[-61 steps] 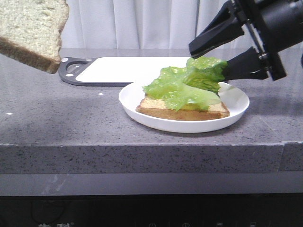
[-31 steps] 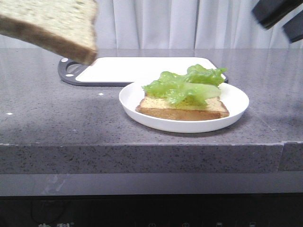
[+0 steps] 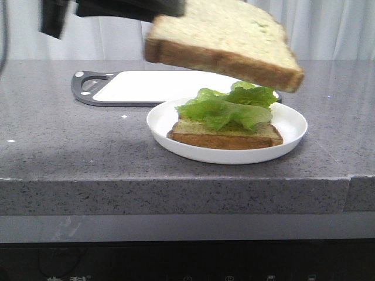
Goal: Left arm grabs bread, right arm adds lettuce
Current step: 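Lower the held bread slice onto the lettuce with the left gripper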
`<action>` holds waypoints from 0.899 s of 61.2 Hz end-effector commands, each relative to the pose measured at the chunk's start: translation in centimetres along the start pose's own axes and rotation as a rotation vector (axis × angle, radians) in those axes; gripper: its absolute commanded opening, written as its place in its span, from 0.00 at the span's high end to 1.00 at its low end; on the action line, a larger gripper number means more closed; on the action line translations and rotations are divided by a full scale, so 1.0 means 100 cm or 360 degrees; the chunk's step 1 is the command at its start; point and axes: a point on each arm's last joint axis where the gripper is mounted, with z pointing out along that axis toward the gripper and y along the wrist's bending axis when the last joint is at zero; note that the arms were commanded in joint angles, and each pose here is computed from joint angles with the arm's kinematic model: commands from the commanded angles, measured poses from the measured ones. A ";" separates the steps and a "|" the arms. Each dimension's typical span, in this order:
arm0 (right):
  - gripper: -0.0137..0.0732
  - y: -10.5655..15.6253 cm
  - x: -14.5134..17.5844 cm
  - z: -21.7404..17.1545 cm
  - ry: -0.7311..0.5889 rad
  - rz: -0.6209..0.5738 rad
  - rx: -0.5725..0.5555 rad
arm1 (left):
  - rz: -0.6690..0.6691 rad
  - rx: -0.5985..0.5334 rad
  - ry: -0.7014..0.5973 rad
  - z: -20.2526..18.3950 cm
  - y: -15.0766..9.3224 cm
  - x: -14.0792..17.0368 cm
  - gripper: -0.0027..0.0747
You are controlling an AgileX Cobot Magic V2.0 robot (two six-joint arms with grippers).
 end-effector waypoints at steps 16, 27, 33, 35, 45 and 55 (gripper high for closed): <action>0.24 0.000 -0.001 0.000 -0.0060 0.0034 -0.0004 | -0.0187 0.0101 -0.0037 0.035 0.025 -0.028 0.99; 0.24 0.000 0.000 0.000 -0.0055 0.0036 -0.0008 | -0.0252 0.0082 -0.0019 0.038 0.042 -0.028 0.99; 0.24 0.001 0.000 0.000 -0.0044 0.0035 -0.0016 | -0.0253 0.0069 -0.0024 0.038 0.043 -0.028 0.99; 0.24 0.001 0.001 0.000 -0.0040 0.0035 -0.0018 | -0.0253 0.0063 -0.0029 0.038 0.043 -0.028 0.99; 0.24 0.001 0.001 0.000 -0.0038 0.0035 -0.0019 | -0.0250 0.0034 -0.0046 0.038 0.045 -0.029 0.91; 0.24 0.001 0.001 0.000 -0.0038 0.0035 -0.0019 | -0.0230 0.0013 -0.0033 0.038 0.046 -0.028 0.60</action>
